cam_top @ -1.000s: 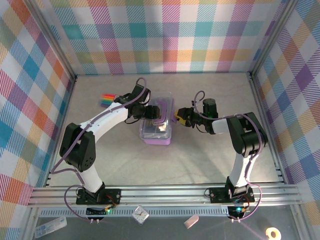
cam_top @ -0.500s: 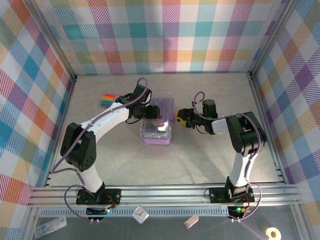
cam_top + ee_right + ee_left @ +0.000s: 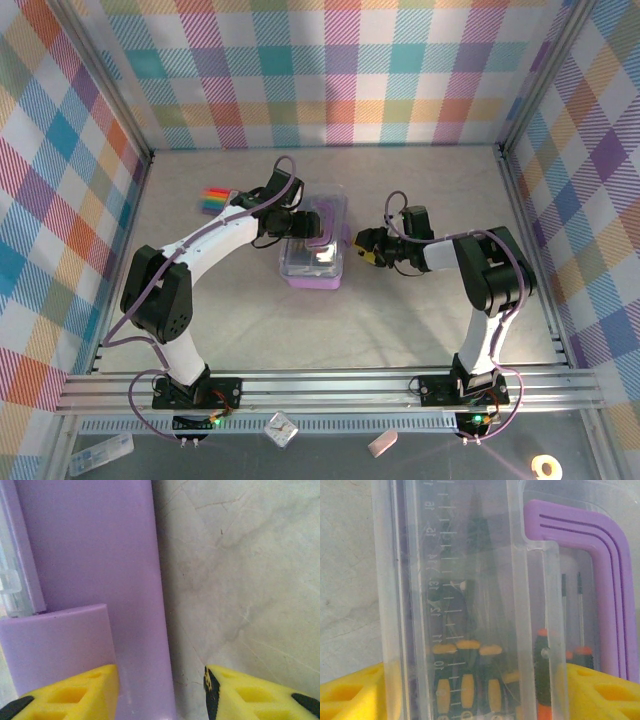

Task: Pack the tool kit

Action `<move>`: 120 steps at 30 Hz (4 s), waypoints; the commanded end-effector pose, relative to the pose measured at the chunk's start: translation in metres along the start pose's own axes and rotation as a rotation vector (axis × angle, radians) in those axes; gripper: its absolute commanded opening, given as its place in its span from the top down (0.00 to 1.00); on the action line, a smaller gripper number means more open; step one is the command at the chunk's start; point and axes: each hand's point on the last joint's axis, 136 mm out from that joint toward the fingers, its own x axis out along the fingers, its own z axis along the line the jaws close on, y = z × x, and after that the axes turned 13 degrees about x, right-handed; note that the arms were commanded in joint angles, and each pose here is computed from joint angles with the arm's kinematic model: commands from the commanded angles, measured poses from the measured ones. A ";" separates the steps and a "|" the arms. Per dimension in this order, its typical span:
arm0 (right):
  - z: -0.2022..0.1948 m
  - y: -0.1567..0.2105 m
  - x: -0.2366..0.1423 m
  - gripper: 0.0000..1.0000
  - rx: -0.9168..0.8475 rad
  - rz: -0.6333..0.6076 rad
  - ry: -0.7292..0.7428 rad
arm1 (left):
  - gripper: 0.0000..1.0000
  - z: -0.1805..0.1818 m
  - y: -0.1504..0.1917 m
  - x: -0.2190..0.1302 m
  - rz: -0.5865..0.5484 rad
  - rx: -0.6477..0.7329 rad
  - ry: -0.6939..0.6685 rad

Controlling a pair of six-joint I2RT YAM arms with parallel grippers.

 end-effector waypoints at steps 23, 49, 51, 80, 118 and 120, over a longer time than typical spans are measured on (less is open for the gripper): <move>0.011 0.010 0.035 0.49 -0.047 0.039 0.054 | 0.29 -0.009 0.098 0.056 0.348 -0.076 0.008; -0.012 -0.019 -0.116 0.32 -0.163 -0.467 0.326 | 0.18 -0.015 -0.041 0.033 0.174 -0.029 -0.118; -0.009 -0.018 -0.116 0.32 -0.173 -0.465 0.313 | 0.14 -0.017 -0.049 0.021 0.145 -0.005 -0.109; 0.109 0.034 -0.195 0.01 -0.561 -0.736 0.116 | 0.00 0.110 0.070 -0.183 -0.765 -0.227 -0.479; 0.008 -0.044 -0.159 0.01 -1.123 -0.929 0.471 | 0.00 0.229 0.062 -0.027 -0.631 -0.038 -0.584; 0.009 -0.042 -0.157 0.01 -1.139 -0.918 0.458 | 0.00 0.228 0.062 -0.027 -0.631 -0.038 -0.583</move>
